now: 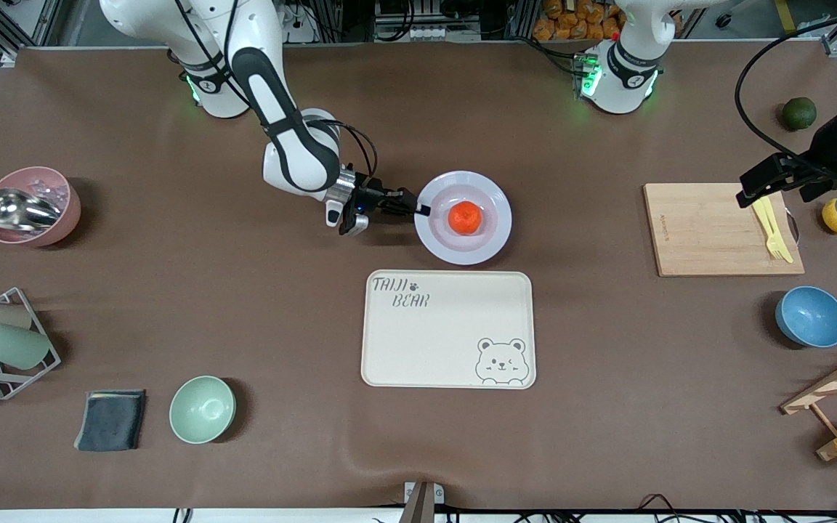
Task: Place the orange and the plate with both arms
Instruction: 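Grip the plate rim with the right gripper while the left gripper withdraws, then slide the plate with the right gripper onto the bear tray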
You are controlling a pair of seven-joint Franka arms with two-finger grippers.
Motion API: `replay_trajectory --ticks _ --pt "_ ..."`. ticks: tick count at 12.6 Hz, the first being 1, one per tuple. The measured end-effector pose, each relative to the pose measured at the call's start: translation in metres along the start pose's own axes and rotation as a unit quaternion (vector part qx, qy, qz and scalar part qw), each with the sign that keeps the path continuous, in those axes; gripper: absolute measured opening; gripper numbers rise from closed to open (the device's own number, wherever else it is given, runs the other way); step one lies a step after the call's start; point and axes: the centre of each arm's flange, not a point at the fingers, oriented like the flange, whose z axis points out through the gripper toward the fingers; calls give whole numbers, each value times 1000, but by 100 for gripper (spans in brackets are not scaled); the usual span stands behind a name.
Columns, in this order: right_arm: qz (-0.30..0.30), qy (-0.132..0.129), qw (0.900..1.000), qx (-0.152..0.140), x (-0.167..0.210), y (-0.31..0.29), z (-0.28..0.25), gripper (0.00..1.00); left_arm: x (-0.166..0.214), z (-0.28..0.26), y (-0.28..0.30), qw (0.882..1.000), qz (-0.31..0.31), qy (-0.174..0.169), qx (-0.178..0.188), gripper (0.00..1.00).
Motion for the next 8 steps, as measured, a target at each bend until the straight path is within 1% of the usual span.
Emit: replay_trajectory --ticks 2,5,6,8 --pt "8 12 1000 12 16 -2 -10 7 0 3 0 1000 0 -4 1 100" --pt "23 47 998 45 61 -17 -30 7 0 4 0 1000 0 -4 1 100" --pt "31 54 997 56 73 -28 -30 7 0 4 1 1000 1 -4 1 100" --pt "35 62 996 61 89 -38 -23 7 0 4 1 1000 1 -4 1 100"
